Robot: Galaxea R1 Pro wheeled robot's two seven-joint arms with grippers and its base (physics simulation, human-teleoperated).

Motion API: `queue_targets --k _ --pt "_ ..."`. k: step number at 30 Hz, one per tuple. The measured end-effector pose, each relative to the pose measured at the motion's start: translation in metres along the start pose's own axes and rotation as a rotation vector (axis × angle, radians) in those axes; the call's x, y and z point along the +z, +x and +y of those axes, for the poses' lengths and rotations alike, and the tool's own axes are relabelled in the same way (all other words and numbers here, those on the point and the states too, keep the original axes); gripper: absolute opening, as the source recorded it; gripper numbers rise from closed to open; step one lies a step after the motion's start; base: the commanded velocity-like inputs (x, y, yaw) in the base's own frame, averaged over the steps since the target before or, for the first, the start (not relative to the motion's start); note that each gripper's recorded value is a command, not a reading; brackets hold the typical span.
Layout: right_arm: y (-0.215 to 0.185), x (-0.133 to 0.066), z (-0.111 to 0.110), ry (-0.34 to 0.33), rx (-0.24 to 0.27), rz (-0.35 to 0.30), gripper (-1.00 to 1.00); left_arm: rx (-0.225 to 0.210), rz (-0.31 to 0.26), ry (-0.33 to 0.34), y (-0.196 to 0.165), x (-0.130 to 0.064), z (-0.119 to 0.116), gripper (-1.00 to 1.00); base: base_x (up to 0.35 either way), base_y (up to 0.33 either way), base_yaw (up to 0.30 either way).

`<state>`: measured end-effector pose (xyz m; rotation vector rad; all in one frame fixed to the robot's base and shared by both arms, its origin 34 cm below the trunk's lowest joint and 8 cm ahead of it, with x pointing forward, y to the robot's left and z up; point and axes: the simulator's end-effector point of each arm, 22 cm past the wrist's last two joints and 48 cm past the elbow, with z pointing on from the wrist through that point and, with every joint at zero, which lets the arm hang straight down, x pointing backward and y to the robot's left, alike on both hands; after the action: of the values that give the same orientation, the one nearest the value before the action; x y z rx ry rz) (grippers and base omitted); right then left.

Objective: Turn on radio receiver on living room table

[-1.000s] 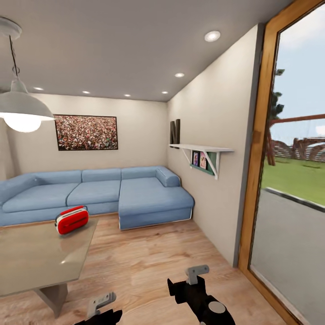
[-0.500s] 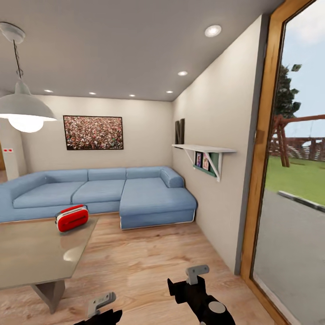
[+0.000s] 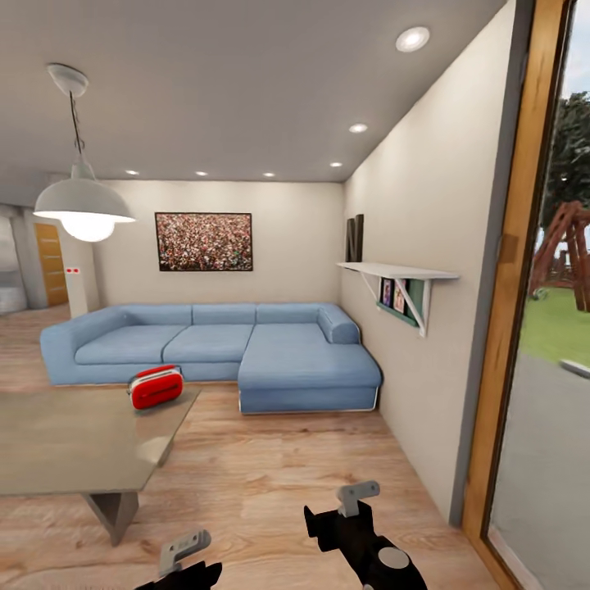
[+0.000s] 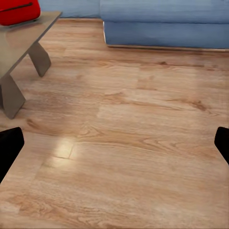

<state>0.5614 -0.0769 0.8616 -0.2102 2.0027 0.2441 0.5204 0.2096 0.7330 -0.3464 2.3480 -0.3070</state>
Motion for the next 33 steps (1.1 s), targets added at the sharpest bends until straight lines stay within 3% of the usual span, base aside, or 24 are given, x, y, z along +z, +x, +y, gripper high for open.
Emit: queue_targets --k 28,33 --pt "0.000 0.000 0.000 0.002 -0.002 0.000 1.00 0.000 0.000 0.000 0.000 0.000 0.000 1.00 0.086 -0.332 0.299" --pt "0.002 -0.001 0.014 -0.024 -0.025 0.001 1.00 0.000 0.000 0.000 0.000 0.000 0.000 1.00 0.086 -0.332 0.299"
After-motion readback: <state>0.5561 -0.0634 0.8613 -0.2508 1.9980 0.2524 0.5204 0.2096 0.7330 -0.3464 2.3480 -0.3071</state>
